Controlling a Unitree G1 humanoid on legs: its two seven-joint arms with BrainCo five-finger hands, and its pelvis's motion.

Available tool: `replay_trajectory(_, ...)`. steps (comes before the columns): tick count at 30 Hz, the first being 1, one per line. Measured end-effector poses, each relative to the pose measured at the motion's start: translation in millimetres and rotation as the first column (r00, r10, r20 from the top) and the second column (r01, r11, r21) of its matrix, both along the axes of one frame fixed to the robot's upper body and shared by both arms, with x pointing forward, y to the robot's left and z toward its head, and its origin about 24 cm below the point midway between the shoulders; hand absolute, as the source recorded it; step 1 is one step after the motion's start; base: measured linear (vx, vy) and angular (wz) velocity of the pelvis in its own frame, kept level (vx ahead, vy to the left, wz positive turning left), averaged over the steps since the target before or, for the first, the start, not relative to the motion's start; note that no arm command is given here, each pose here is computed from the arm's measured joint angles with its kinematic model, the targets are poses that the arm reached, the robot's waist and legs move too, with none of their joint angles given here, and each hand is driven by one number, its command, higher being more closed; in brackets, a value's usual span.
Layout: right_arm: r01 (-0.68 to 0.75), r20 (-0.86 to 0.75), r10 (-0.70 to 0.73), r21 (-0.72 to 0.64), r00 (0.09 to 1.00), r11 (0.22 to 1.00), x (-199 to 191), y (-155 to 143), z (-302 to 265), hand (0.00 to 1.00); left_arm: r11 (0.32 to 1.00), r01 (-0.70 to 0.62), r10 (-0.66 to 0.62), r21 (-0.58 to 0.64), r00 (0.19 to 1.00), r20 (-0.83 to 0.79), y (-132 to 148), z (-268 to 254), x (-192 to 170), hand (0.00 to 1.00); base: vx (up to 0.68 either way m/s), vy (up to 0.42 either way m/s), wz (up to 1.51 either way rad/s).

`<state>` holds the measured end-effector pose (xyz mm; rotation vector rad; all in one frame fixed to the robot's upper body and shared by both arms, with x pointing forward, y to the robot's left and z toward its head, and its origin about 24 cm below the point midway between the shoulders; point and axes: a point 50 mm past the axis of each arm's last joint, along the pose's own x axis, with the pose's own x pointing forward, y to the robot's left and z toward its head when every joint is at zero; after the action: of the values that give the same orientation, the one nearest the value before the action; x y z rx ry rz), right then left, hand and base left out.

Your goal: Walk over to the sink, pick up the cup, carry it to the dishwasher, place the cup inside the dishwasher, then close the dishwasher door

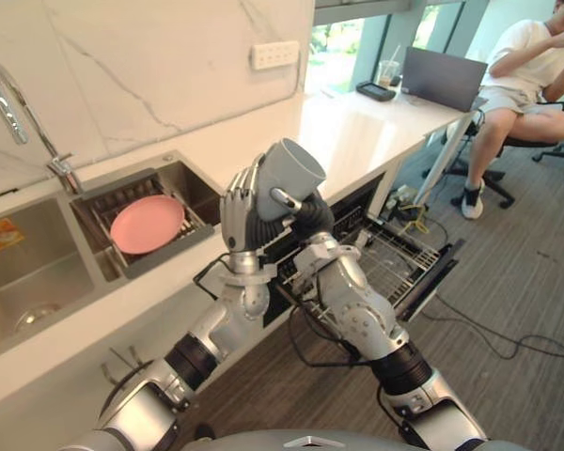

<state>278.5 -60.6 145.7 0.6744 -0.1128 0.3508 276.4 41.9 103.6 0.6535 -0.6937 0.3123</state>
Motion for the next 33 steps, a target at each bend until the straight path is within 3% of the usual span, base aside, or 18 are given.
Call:
replay_trajectory(5, 0.023, 0.003, -0.024, 0.035, 1.0, 0.999, -1, 2, 2, 1.0, 1.0, 0.006, -0.006, -0.009, 1.0, 0.004, -1, 1, -1, 1.0, 0.0, 0.003, 0.1)
replay_trajectory(6, 0.028, 0.003, -0.028, 0.041, 1.0, 0.999, -2, 2, 2, 1.0, 1.0, 0.006, -0.006, -0.007, 1.0, 0.004, -1, 1, -1, 0.0, 0.0, 0.005, 0.05)
replay_trajectory(10, 0.043, 0.029, -0.045, 0.067, 0.999, 0.997, -2, 2, 8, 1.0, 0.999, 0.031, -0.031, 0.017, 0.999, 0.013, 2, -2, -7, 0.0, 0.0, -0.003, 0.1)
replay_trajectory(16, 0.033, 0.062, -0.042, 0.142, 0.997, 0.989, -1, 5, 18, 1.0, 0.997, 0.059, -0.059, -0.054, 0.998, -0.003, 7, -1, -17, 0.0, 0.0, -0.01, 0.08)
replay_trajectory(19, 0.075, 0.116, -0.084, 0.076, 0.99, 0.994, -2, 5, 21, 1.0, 0.995, 0.077, -0.078, -0.063, 0.997, -0.019, 10, -2, -22, 0.0, 0.0, 0.0, 0.0)
replay_trajectory(24, 0.172, 0.148, -0.182, 0.079, 0.972, 0.982, 3, -8, 29, 1.0, 0.991, 0.12, -0.124, -0.054, 0.99, -0.07, 8, -11, -32, 0.0, 0.0, 0.0, 0.0)
replay_trajectory(27, 0.278, 0.256, -0.321, 0.188, 0.912, 0.942, 11, -29, 64, 1.0, 0.982, 0.187, -0.183, 0.003, 0.965, -0.186, -3, -35, -43, 0.0, -0.01, 0.006, -0.03)
replay_trajectory(30, 0.4, 0.418, -0.485, 0.279, 0.768, 0.873, -1, -61, 100, 1.0, 0.979, 0.201, -0.187, 0.019, 0.94, -0.285, -10, -55, -48, 0.0, 0.0, 0.001, -0.01)
replay_trajectory(33, 0.552, 0.47, -0.582, 0.217, 0.664, 0.805, -5, -93, 98, 1.0, 0.989, 0.151, -0.144, 0.008, 0.956, -0.254, -1, -49, -40, 0.0, -0.01, 0.005, -0.08)
